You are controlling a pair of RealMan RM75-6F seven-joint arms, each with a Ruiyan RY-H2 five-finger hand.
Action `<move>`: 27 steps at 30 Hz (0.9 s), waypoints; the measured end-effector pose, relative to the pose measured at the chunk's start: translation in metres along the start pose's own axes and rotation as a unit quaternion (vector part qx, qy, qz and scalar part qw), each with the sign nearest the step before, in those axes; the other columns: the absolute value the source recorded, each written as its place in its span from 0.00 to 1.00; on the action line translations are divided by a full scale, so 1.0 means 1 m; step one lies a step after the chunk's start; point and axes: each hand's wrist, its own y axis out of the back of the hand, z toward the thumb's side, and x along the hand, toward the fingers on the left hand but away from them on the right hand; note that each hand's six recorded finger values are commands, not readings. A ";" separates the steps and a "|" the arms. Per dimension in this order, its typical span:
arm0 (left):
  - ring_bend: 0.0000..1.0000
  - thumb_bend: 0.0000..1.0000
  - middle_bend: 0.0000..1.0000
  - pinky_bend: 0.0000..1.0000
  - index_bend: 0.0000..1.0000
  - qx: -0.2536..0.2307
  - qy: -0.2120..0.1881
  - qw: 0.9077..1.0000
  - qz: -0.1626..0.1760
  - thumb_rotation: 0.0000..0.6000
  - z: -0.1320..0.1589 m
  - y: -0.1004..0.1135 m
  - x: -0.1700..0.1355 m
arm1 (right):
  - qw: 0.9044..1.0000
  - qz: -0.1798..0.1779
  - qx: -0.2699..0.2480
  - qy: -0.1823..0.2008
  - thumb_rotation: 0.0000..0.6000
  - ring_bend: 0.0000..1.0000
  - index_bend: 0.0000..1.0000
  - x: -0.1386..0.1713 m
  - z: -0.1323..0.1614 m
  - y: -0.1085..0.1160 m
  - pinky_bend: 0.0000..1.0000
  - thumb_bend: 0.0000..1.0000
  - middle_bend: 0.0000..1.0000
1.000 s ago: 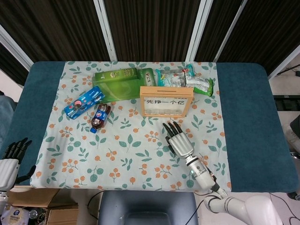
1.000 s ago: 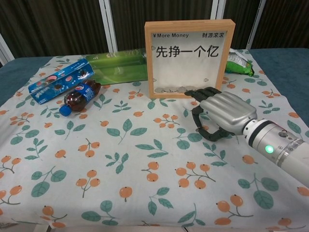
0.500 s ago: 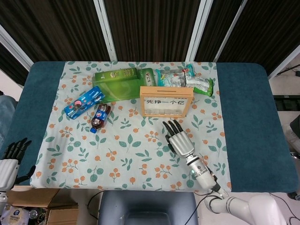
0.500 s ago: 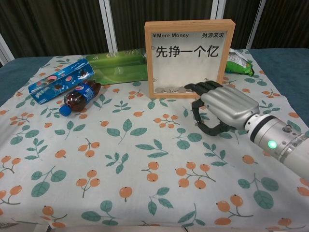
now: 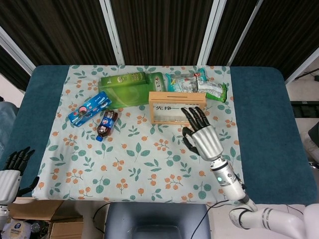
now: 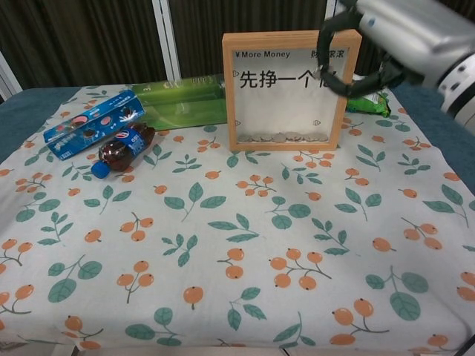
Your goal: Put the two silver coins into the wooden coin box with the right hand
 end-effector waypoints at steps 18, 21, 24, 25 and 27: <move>0.00 0.35 0.00 0.00 0.00 -0.005 0.003 1.000 0.000 1.00 -0.004 0.004 -0.001 | 0.985 -0.026 0.022 -0.170 1.00 0.00 0.74 -0.111 -0.058 0.065 0.00 0.62 0.18; 0.00 0.35 0.00 0.00 0.00 -0.007 0.004 1.000 0.000 1.00 -0.004 0.004 -0.001 | 0.982 0.006 0.036 -0.187 1.00 0.00 0.74 -0.125 -0.062 0.055 0.00 0.63 0.18; 0.00 0.35 0.00 0.00 0.00 -0.007 0.005 1.000 -0.002 1.00 -0.005 0.004 0.000 | 0.978 0.036 0.054 -0.196 1.00 0.00 0.74 -0.137 -0.064 0.043 0.00 0.63 0.18; 0.00 0.35 0.00 0.00 0.00 -0.007 0.005 1.000 -0.002 1.00 -0.005 0.004 0.000 | 0.978 0.044 0.056 -0.198 1.00 0.00 0.74 -0.139 -0.063 0.040 0.00 0.64 0.18; 0.00 0.35 0.00 0.00 0.00 -0.007 0.005 1.000 -0.003 1.00 -0.005 0.004 0.001 | 0.976 0.062 0.057 -0.200 1.00 0.00 0.74 -0.144 -0.062 0.033 0.00 0.63 0.18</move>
